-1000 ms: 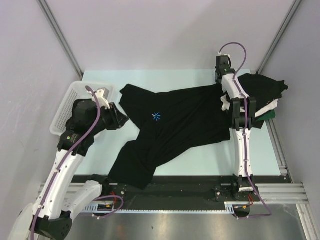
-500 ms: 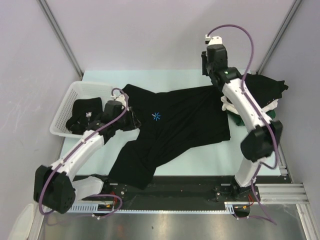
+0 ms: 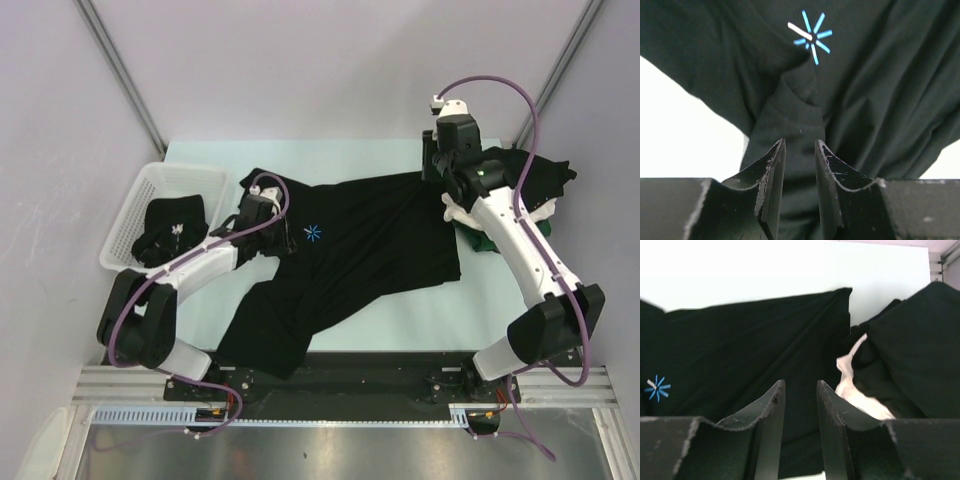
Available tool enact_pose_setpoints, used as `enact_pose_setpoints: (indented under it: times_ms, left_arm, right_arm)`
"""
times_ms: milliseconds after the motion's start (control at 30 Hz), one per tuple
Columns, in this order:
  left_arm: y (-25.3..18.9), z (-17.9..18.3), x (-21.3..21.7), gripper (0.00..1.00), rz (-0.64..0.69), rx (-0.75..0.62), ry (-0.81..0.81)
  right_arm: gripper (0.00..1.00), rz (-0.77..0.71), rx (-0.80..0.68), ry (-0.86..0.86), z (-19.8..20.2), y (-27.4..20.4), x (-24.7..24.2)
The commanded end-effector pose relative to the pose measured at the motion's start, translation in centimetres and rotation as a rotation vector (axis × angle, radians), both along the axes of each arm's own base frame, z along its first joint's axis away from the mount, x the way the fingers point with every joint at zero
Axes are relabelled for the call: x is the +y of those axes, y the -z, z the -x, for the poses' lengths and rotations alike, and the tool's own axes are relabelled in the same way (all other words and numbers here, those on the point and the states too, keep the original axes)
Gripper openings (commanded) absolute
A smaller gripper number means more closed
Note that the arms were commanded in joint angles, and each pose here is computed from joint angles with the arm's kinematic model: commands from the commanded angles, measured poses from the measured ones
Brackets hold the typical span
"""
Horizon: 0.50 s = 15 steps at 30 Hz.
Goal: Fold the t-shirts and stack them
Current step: Flatten out the tshirt
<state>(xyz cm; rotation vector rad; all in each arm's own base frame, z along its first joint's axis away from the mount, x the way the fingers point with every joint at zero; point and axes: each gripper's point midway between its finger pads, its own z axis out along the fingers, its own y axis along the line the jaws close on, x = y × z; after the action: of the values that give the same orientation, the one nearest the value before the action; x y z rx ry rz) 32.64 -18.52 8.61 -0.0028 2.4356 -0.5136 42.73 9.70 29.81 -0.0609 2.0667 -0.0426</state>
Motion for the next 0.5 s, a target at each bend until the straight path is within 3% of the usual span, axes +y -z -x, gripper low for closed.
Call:
enact_pose_setpoints:
  times_ms: [0,467]
  left_arm:
    - [-2.1,-3.4,-0.7,0.35,-0.025,-0.109,0.006]
    - [0.8,-5.6,-0.4,0.34,-0.127,-0.029,-0.025]
  right_arm:
    - [0.37,-0.049,-0.067,-0.027,2.8,-3.6,0.2]
    - [0.38,-0.033,-0.046,-0.063,5.3,-3.7,0.8]
